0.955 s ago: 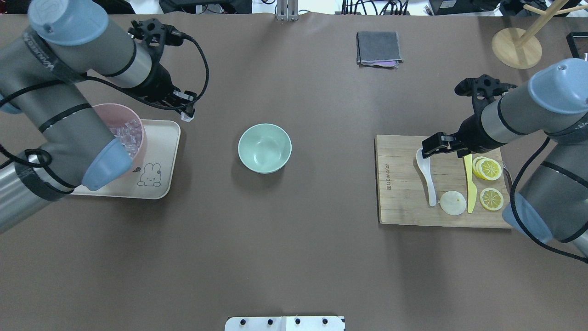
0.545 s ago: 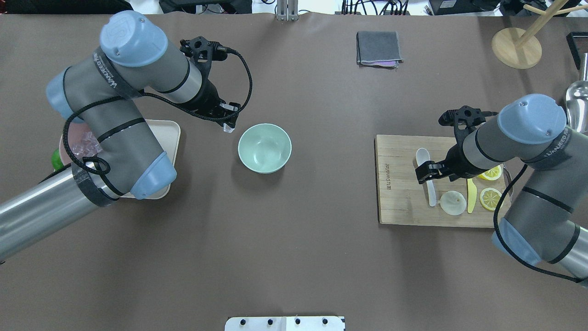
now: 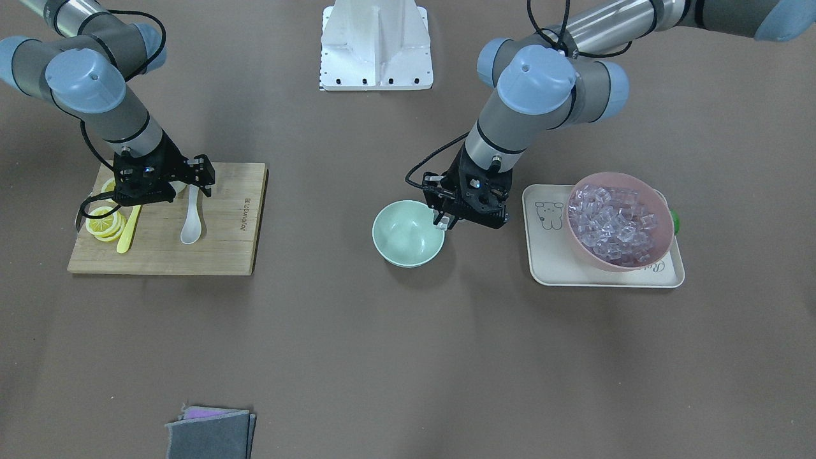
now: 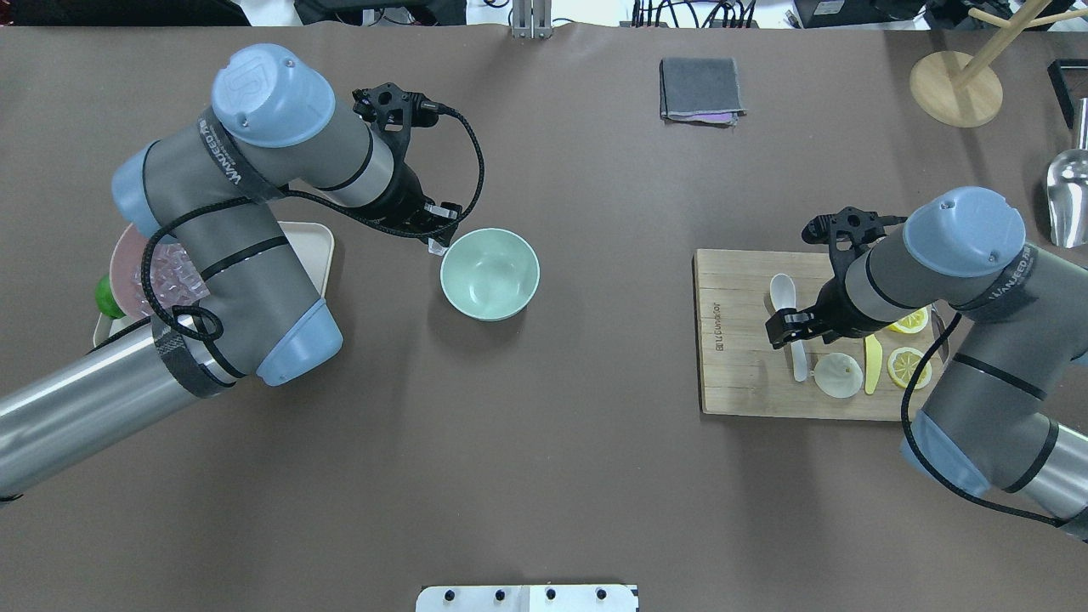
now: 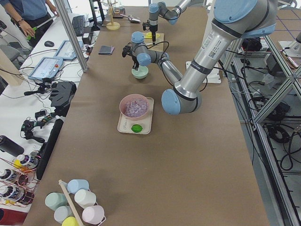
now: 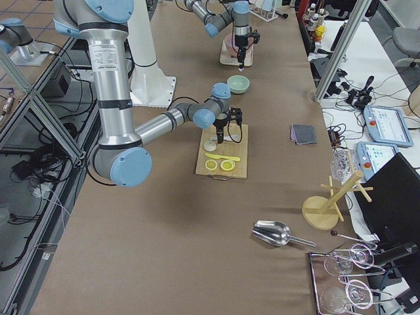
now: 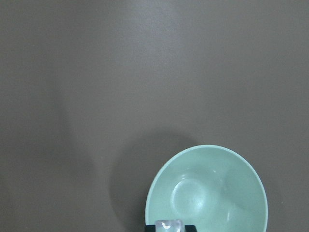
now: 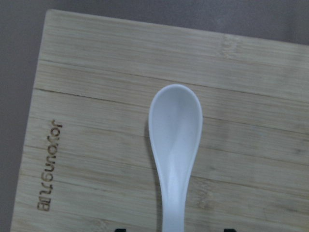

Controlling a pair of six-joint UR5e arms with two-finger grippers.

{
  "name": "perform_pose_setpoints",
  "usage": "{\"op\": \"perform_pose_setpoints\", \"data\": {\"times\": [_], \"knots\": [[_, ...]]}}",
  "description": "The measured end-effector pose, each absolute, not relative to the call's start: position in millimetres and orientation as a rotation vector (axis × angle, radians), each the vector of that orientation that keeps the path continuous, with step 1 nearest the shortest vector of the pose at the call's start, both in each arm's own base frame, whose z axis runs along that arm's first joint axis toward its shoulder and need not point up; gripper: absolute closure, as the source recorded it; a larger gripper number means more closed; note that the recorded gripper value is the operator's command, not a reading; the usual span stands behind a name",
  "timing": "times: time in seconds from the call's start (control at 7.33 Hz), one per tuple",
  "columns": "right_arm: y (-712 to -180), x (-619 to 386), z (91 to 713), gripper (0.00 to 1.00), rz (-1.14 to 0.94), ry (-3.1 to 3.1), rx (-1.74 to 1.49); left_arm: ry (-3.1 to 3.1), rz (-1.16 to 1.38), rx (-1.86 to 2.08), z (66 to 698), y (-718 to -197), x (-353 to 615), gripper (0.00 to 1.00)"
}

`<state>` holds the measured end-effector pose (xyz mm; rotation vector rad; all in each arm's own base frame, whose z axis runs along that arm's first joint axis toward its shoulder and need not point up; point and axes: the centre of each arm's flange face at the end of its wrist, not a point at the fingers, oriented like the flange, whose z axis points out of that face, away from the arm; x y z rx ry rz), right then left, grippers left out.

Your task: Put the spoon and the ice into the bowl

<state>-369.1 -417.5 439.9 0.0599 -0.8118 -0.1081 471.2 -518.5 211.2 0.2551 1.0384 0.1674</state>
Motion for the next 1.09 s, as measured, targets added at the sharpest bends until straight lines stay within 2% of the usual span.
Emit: {"op": "perform_pose_setpoints", "data": {"times": [0.27,0.41,0.55,0.68,0.82,1.09], "knots": [[-413,-373,441,0.59,-0.114,-0.809,0.055,1.035,0.17,0.254,211,-515,479,1.0],[-412,-374,441,0.76,-0.116,-0.809,0.053,1.029,0.174,0.263,211,-510,487,1.0],[-412,-375,441,0.92,-0.116,-0.81,0.052,1.025,0.181,0.272,209,-503,496,0.9],[-412,-375,441,1.0,-0.116,-0.811,0.05,1.025,0.189,0.277,210,-499,504,0.8],[-412,-375,441,1.0,-0.116,-0.812,0.048,1.026,0.194,0.278,213,-497,509,0.47],[-411,-376,440,1.0,-0.118,-0.816,0.044,1.028,0.197,0.28,214,-497,513,0.31]]}}
